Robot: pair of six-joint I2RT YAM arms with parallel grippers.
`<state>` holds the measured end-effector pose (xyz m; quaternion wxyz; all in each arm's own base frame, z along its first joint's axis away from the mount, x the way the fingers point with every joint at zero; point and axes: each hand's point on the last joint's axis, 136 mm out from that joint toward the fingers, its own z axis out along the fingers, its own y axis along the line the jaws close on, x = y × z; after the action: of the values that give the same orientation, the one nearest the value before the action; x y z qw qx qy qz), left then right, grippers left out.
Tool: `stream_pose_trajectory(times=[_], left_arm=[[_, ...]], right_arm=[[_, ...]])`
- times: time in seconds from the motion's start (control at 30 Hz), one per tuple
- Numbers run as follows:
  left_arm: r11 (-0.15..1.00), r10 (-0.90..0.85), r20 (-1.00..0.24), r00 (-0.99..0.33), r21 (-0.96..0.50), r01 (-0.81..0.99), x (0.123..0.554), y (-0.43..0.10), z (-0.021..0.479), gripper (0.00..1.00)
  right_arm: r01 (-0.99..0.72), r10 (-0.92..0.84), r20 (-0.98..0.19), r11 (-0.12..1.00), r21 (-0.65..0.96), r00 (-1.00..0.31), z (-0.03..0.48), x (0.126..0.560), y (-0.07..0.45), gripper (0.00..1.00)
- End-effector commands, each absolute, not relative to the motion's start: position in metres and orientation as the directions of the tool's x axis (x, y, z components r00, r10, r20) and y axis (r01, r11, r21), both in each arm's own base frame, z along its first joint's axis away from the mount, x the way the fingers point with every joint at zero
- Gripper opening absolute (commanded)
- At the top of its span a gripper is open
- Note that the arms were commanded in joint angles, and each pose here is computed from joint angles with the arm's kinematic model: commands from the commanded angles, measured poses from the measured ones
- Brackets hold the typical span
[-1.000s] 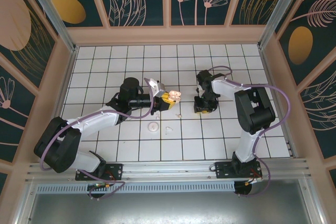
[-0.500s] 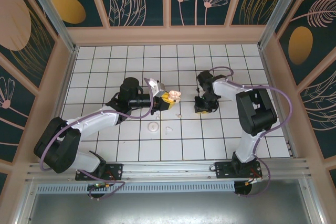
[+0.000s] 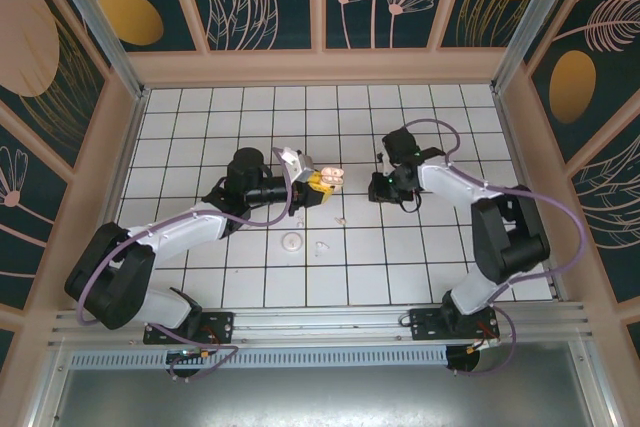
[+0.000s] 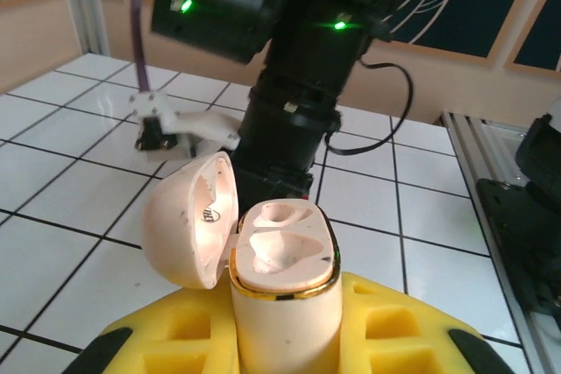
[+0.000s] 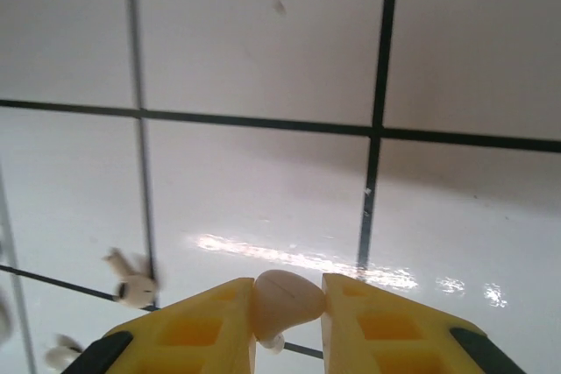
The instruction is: Insert the wireless bluetooth earbuds into the charging case
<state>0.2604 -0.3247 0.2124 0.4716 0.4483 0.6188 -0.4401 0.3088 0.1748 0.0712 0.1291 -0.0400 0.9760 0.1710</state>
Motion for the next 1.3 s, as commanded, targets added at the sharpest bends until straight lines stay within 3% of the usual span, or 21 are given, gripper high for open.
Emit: stream_pose_trajectory(times=[0.0, 0.17, 0.37, 0.67, 1.27], left_arm=[[0.250, 0.095, -0.988, -0.121, -0.094, 0.964, 0.271, -0.324, 0.215, 0.15], [0.268, 0.061, -0.994, -0.087, -0.067, 0.961, 0.279, -0.326, 0.220, 0.15], [0.272, 0.023, -0.998, -0.059, -0.051, 0.961, 0.287, -0.330, 0.226, 0.15], [0.277, -0.031, -0.999, -0.035, -0.042, 0.960, 0.291, -0.333, 0.236, 0.15], [0.269, -0.047, -0.999, -0.014, -0.026, 0.963, 0.288, -0.336, 0.243, 0.15]], right_arm=[[-0.173, 0.020, -0.428, 0.897, 0.406, -0.903, 0.113, 0.326, 0.189, 0.24], [-0.301, 0.053, -0.625, 0.842, 0.447, -0.779, 0.174, 0.332, 0.199, 0.26], [-0.433, 0.094, -0.771, 0.781, 0.449, -0.630, 0.234, 0.325, 0.206, 0.26], [-0.588, 0.108, -0.859, 0.686, 0.429, -0.501, 0.282, 0.303, 0.235, 0.25], [-0.662, 0.077, -0.870, 0.616, 0.426, -0.487, 0.279, 0.287, 0.261, 0.25]])
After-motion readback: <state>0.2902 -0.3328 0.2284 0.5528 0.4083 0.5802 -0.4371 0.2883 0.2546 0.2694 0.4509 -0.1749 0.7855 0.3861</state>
